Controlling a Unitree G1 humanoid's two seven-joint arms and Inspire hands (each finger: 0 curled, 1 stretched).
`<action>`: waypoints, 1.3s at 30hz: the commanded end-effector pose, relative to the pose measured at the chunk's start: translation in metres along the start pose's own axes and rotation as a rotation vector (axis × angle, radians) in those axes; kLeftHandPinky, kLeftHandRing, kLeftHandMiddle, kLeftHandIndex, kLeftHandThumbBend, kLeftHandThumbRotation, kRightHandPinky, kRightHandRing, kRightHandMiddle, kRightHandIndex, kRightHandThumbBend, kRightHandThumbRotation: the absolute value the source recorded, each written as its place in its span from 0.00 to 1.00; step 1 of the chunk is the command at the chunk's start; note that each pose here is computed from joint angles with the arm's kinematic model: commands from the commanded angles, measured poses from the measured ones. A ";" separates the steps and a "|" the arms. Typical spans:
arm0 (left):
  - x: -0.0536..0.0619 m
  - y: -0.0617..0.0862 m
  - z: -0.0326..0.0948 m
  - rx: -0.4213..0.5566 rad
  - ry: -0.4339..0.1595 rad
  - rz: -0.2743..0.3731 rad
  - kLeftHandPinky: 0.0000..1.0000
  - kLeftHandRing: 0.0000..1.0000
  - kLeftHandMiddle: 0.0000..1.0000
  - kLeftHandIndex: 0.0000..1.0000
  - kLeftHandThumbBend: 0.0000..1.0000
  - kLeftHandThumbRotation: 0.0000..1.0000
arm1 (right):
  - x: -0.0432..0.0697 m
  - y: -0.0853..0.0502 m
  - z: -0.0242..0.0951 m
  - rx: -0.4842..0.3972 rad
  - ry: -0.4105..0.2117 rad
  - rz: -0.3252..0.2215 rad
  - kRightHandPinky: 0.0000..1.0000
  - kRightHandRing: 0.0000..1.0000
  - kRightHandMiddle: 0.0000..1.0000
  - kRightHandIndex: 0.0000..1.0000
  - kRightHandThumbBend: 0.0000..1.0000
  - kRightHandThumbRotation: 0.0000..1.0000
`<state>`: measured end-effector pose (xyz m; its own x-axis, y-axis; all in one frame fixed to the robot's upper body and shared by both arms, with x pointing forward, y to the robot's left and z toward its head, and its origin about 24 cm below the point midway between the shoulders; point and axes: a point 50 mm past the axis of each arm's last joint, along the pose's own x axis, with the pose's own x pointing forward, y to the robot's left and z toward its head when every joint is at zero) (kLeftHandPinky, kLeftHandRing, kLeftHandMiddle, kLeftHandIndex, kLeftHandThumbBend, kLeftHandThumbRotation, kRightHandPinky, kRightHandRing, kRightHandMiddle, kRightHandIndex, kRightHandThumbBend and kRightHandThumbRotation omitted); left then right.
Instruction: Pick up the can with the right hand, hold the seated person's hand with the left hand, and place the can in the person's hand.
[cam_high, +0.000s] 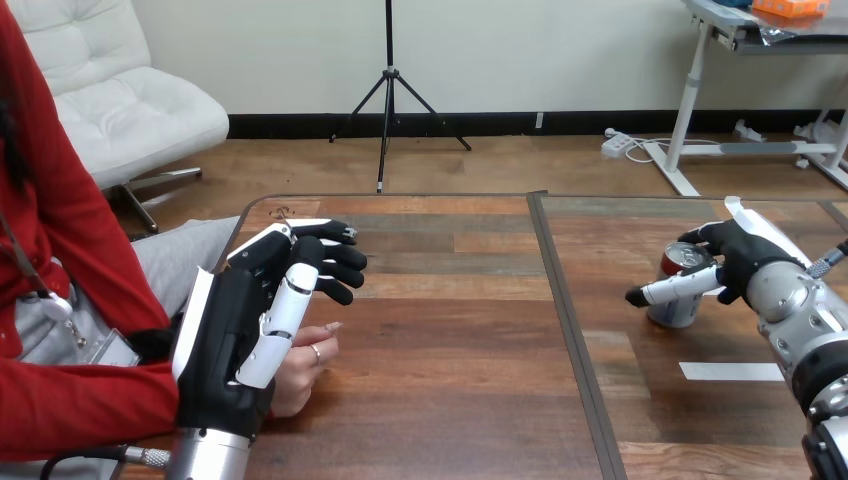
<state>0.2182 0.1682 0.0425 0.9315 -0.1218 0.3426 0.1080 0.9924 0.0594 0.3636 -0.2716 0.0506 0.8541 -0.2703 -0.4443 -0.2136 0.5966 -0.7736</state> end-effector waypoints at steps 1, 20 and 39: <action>0.015 0.000 0.010 0.017 -0.073 -0.014 0.45 0.52 0.55 0.57 0.35 0.76 | 0.000 -0.002 0.011 -0.006 -0.047 -0.032 0.67 0.79 0.83 0.80 0.93 0.17; 0.016 0.001 0.009 0.013 -0.084 -0.023 0.44 0.52 0.54 0.54 0.32 0.75 | 0.000 -0.003 0.012 0.011 -0.056 -0.053 0.64 0.74 0.76 0.73 0.87 0.02; 0.016 0.002 0.010 0.013 -0.086 -0.021 0.43 0.52 0.53 0.52 0.30 0.74 | 0.000 -0.004 0.013 0.004 -0.066 -0.063 0.59 0.65 0.71 0.68 0.84 0.00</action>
<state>0.2186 0.1674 0.0442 0.9244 -0.1382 0.3554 0.1222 0.9902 0.0673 0.3625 -0.2721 0.0493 0.8651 -0.2774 -0.4178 -0.1900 0.5897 -0.7849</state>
